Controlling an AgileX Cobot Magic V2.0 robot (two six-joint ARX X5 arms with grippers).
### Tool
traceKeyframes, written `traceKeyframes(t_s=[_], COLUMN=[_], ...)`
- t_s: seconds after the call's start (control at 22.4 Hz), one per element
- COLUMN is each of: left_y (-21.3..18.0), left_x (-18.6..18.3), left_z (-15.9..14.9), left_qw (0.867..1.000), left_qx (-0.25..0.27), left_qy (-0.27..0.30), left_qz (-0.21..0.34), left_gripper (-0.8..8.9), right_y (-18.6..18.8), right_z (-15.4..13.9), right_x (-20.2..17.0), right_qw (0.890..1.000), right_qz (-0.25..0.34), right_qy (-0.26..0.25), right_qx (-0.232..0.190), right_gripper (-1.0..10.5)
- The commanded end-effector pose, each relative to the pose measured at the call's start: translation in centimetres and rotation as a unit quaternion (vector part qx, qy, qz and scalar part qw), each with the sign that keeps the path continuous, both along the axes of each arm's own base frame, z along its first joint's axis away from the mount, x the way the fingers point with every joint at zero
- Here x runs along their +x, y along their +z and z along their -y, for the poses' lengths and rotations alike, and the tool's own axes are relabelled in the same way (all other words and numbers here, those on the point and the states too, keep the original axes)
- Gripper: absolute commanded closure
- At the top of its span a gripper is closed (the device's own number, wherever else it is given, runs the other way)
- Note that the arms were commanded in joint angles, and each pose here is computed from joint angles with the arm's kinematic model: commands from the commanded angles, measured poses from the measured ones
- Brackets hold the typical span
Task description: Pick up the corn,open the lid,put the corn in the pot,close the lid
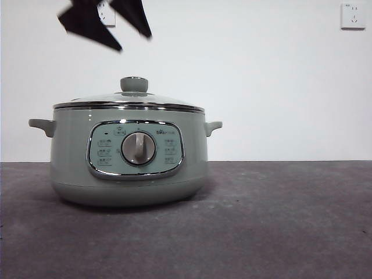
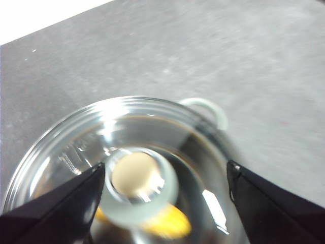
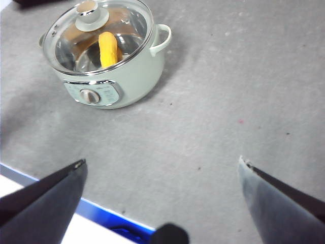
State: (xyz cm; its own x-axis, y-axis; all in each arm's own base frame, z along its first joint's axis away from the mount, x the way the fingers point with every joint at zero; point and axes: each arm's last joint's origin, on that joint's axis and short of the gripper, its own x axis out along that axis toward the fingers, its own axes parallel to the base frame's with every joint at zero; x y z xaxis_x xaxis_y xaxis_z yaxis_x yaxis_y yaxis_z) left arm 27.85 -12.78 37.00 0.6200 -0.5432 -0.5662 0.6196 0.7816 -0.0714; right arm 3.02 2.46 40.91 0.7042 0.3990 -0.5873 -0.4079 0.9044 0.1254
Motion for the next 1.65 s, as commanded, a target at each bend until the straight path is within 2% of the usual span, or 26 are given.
traceKeyframes(t_s=[0.04,0.27,0.49,0.62,0.98,1.07,1.11,1.25,1.29,1.65], left_y=[2.3,5.8,6.6,6.8,6.8,6.8,6.8,6.8,6.8,6.8], left_x=[-2.4,-8.6,-13.1,-14.4,-15.0,-15.0,-15.0,-15.0,-15.0,-15.0], left_z=[-0.8,-3.2,-5.0,-5.5,-5.7,-5.7,-5.7,-5.7,-5.7,-5.6], left_qw=[1.0,0.995,0.99,0.989,0.987,0.987,0.987,0.987,0.987,0.986], left_qx=[-0.014,-0.034,-0.039,-0.038,-0.043,-0.044,-0.043,-0.041,-0.04,-0.042], left_qy=[-0.017,-0.059,-0.078,-0.078,-0.088,-0.092,-0.093,-0.097,-0.1,-0.108], left_qz=[-0.021,-0.079,-0.113,-0.117,-0.126,-0.126,-0.124,-0.121,-0.119,-0.118], left_gripper=[4.08,4.08,4.08,4.08,4.09,4.55,5.26,8.35,8.16,8.2], right_y=[-0.4,-0.4,-0.5,-0.5,-0.5,-0.5,-0.5,-0.5,-0.5,-0.5], right_z=[0.0,0.0,-0.3,-0.4,-0.4,-0.4,-0.4,-0.4,-0.4,-0.4], right_x=[0.0,0.0,-0.3,-0.4,-0.4,-0.4,-0.4,-0.4,-0.4,-0.4], right_qw=[0.999,0.996,0.989,0.985,0.985,0.985,0.985,0.985,0.985,0.985], right_qz=[0.003,0.017,0.007,0.004,0.004,0.003,0.004,0.004,0.004,0.005], right_qy=[0.017,0.058,0.133,0.159,0.16,0.16,0.16,0.16,0.16,0.159], right_qx=[-0.038,-0.069,-0.067,-0.064,-0.064,-0.064,-0.064,-0.065,-0.065,-0.066], right_gripper=[4.5,4.5,4.5,4.5,4.5,5.4,6.2,9.3,9.7,9.5])
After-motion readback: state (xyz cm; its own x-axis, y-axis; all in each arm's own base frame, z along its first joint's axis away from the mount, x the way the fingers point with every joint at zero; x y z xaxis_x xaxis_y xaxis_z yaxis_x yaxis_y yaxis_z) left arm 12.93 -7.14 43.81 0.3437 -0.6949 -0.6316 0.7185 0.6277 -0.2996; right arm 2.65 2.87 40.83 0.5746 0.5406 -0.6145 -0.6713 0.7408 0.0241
